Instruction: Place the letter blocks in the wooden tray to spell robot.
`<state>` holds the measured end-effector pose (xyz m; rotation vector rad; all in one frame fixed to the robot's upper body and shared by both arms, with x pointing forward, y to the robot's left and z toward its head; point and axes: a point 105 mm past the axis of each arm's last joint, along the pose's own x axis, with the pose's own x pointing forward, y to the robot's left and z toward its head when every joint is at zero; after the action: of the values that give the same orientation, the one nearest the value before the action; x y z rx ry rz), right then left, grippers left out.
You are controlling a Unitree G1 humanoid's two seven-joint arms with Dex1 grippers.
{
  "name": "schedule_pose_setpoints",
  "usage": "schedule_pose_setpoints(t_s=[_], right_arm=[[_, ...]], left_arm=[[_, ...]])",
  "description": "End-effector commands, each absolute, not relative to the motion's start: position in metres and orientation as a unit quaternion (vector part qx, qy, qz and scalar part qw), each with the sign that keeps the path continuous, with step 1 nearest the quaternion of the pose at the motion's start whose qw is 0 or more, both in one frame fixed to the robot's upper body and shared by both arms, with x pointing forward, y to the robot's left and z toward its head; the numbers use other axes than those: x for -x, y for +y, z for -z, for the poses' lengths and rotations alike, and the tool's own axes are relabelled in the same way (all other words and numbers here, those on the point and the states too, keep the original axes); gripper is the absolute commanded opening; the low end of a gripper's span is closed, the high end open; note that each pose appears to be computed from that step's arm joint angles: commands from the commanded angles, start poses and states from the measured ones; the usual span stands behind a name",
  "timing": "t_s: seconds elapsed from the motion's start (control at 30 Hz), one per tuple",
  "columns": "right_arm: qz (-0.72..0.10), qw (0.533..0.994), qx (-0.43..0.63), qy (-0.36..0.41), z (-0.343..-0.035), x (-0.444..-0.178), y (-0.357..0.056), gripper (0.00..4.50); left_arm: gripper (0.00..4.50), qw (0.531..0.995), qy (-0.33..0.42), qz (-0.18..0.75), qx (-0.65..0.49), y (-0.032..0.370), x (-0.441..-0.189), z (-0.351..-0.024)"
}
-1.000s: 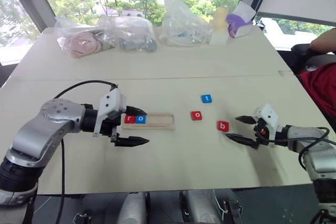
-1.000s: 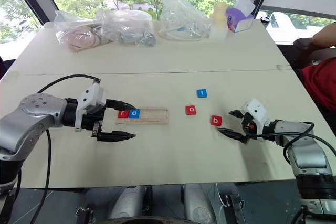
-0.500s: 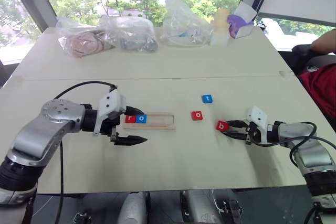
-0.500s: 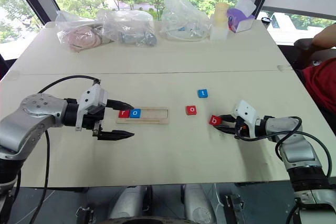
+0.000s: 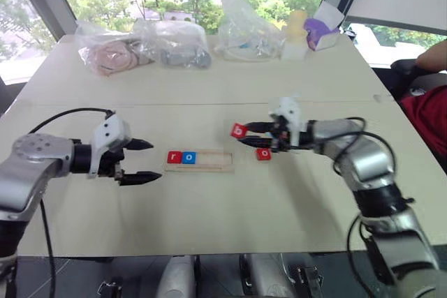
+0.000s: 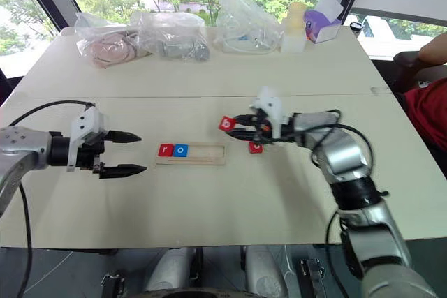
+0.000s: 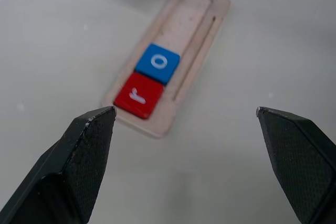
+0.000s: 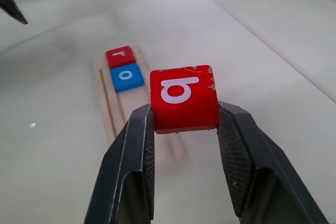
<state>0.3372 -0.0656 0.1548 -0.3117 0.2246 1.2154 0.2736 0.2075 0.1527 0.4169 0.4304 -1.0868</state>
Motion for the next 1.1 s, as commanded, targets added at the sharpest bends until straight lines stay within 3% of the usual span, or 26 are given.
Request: schedule_pose_setpoints(t_s=[0.03,0.43,1.1], right_arm=[[-0.584,0.785,0.169,0.122,-0.150,-0.339,-0.053,1.11],[-0.623,0.735,0.220,0.149,-0.132,-0.338,-0.015,1.11],[-0.623,0.734,0.225,0.149,-0.123,-0.346,0.005,1.11]], left_arm=[[4.50,0.815,0.180,0.507,-0.214,0.206,-0.271,-0.165],[4.50,0.820,0.179,0.502,-0.209,0.201,-0.260,-0.164],[4.50,0.826,0.183,0.488,-0.214,0.204,-0.262,-0.161]])
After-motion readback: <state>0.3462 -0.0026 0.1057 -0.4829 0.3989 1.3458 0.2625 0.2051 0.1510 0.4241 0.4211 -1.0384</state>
